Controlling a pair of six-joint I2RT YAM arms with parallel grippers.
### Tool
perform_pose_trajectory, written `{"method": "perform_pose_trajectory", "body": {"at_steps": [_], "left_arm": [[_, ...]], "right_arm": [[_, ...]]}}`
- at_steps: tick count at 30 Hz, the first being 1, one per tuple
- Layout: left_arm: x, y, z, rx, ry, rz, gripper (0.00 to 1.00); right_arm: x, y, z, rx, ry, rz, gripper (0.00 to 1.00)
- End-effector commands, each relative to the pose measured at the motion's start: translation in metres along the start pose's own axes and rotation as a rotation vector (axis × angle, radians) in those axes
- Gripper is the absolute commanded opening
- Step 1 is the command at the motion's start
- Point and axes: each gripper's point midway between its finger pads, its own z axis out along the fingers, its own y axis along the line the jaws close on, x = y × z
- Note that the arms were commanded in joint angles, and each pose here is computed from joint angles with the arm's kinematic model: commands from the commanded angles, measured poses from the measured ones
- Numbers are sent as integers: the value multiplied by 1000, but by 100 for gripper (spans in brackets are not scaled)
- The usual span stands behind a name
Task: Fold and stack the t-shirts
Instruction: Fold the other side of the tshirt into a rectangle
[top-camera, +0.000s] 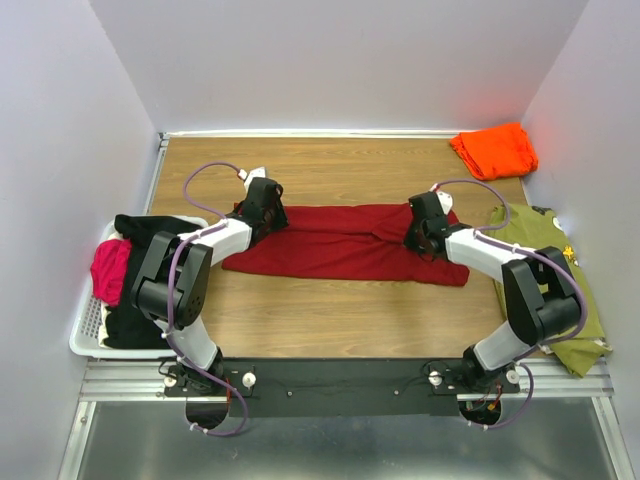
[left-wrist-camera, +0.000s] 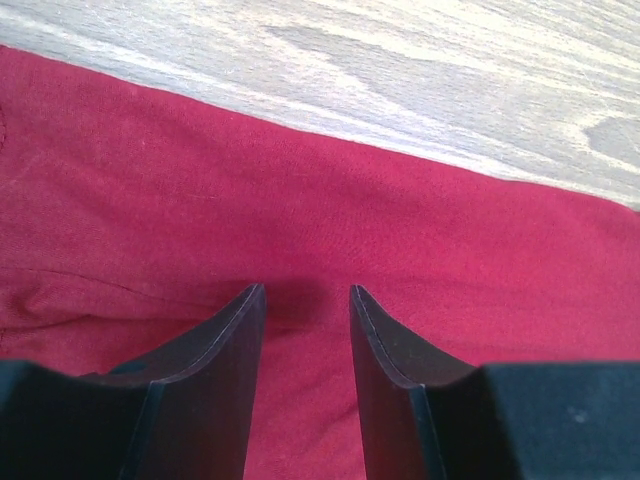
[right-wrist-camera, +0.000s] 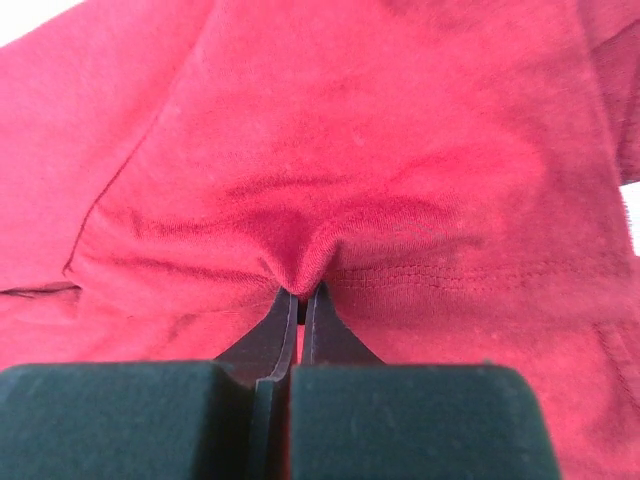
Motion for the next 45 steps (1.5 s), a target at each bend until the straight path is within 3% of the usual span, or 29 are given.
{"method": "perform_pose_trajectory", "body": {"at_steps": [1,16,28,37,45], "left_arm": [[-6,-12,1,33,-10,19,47],[1,-51,-3,117,-13,96,46],[9,-63,-2,136,0,126,45],[13,-64,1,135,9,139,45],[19,-61,4,124,19,146,45]], "right_arm": [[-23,-2,-17,39,-63,4,1],[-50,1,-21,82,-114,-30,1],[-110,28,23,185,-202,-138,31],[-128,43,61,221,-213,-196,33],[-134,47,52,195,-223,-205,33]]}}
